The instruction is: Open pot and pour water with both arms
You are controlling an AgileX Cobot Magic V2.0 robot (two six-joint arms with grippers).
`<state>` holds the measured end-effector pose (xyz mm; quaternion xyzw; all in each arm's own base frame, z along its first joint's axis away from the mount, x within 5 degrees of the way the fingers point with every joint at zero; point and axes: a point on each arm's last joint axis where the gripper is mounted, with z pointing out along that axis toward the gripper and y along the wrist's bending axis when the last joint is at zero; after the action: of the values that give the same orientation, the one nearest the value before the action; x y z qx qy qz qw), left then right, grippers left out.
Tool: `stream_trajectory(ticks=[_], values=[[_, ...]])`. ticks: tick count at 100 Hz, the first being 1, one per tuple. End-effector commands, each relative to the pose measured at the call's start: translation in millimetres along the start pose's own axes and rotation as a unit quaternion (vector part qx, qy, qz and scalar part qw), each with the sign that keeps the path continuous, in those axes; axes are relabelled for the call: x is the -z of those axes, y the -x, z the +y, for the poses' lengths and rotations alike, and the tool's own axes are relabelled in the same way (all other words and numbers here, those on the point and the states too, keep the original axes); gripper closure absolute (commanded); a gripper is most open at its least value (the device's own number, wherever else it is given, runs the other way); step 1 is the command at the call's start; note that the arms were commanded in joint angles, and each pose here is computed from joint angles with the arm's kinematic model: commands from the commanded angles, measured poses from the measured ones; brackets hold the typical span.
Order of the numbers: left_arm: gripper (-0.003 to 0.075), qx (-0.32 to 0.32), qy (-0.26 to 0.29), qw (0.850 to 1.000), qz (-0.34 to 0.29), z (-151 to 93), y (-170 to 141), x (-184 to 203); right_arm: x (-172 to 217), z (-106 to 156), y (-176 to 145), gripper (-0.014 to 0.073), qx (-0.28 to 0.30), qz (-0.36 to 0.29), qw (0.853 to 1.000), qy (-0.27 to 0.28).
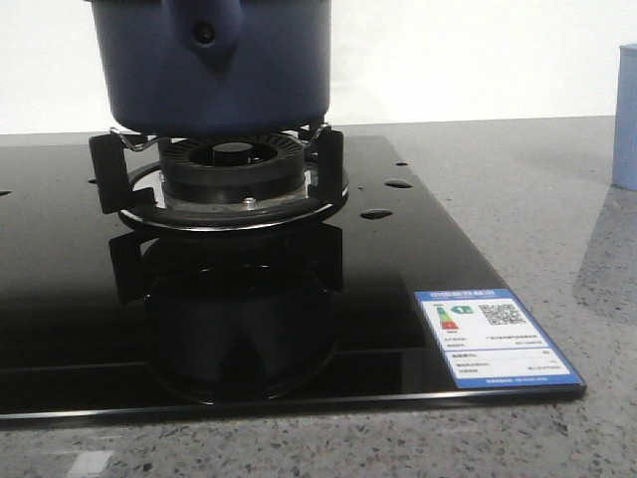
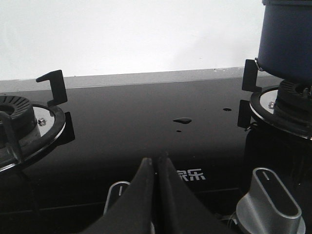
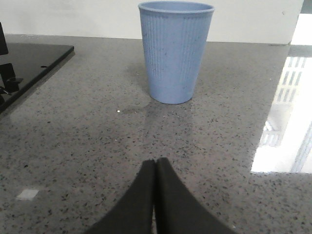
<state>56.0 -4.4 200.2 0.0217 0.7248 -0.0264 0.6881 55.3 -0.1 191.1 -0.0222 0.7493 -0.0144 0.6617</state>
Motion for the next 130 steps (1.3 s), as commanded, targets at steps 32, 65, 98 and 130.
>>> stream_trajectory(ticks=[32,65,98,130], values=[[0.0741,0.004,0.005,0.999,-0.047,0.8,5.3,2.2,-0.4,0.2,-1.4,0.0644,0.004,-0.032,0.999,-0.002],[0.0741,0.004,0.005,0.999,-0.047,0.8,5.3,2.2,-0.4,0.2,-1.2,0.0644,0.004,-0.033,0.999,-0.002],[0.0741,0.004,0.005,0.999,-0.049,0.8,5.7,2.2,-0.3,0.2,0.7,0.0644,0.004,-0.043,0.999,-0.002],[0.0741,0.042,0.002,0.997,-0.059,0.7,7.6,2.4,-0.1,0.6,2.6,0.0644,-0.014,-0.054,0.998,0.001]])
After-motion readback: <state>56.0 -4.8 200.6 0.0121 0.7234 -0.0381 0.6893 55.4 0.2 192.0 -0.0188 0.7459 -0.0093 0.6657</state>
